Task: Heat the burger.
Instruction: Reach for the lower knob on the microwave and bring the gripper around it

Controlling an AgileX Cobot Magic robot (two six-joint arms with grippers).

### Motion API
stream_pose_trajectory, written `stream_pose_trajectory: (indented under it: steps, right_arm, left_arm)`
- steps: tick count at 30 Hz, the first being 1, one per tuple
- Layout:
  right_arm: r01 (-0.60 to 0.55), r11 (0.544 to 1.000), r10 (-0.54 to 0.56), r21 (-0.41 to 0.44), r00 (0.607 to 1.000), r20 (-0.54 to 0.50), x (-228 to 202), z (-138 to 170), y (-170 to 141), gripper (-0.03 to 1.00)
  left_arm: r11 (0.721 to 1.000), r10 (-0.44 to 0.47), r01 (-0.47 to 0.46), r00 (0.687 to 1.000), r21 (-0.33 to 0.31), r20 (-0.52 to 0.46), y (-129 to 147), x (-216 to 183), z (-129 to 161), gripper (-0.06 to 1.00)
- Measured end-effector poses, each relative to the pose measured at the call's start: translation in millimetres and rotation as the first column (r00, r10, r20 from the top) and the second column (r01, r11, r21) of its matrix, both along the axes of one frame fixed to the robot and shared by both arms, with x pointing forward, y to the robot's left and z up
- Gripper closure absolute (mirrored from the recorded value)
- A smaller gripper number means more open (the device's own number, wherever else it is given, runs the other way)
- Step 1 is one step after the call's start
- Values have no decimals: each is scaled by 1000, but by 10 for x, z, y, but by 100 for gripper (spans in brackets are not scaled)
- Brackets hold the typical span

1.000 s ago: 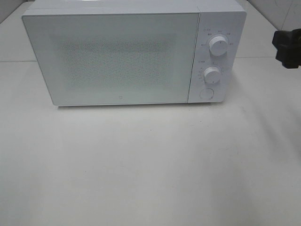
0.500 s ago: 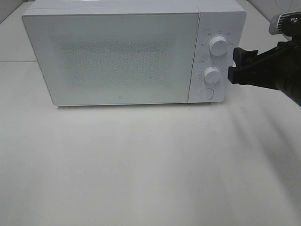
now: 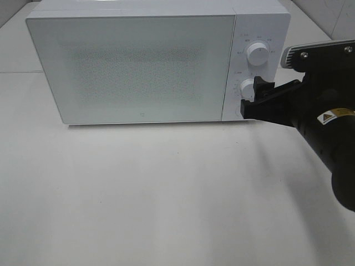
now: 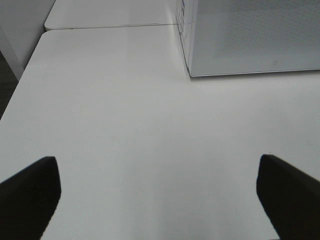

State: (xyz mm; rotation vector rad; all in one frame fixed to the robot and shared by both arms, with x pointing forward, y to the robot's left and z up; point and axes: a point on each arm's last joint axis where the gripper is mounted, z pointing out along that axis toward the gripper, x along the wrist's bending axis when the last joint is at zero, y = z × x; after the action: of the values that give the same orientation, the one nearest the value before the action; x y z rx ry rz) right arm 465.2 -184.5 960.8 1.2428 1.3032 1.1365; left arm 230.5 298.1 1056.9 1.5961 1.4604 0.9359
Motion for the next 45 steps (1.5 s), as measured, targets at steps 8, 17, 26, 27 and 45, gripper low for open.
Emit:
stream_pose_trajectory:
  steps: [8, 17, 26, 27, 45]
  right_arm:
    - [-9, 999, 10, -36, 1000, 18, -14, -106, 86, 20]
    - [-1, 998, -1, 60, 1000, 28, -14, -105, 90, 20]
    - [13, 999, -12, 51, 1000, -22, 74, -306, 142, 20]
    - [13, 999, -12, 51, 1000, -22, 74, -306, 142, 20]
    - [13, 997, -10, 76, 999, -37, 567, -535, 122, 20]
  left_arm:
    - [1000, 0, 0, 1000, 0, 0, 0, 0, 0, -5]
    - [1000, 0, 0, 1000, 0, 0, 0, 0, 0, -5]
    - [1000, 0, 0, 1000, 0, 0, 0, 0, 0, -5]
    - [1000, 0, 0, 1000, 0, 0, 0, 0, 0, -5]
    - [1000, 0, 0, 1000, 0, 0, 0, 0, 0, -5]
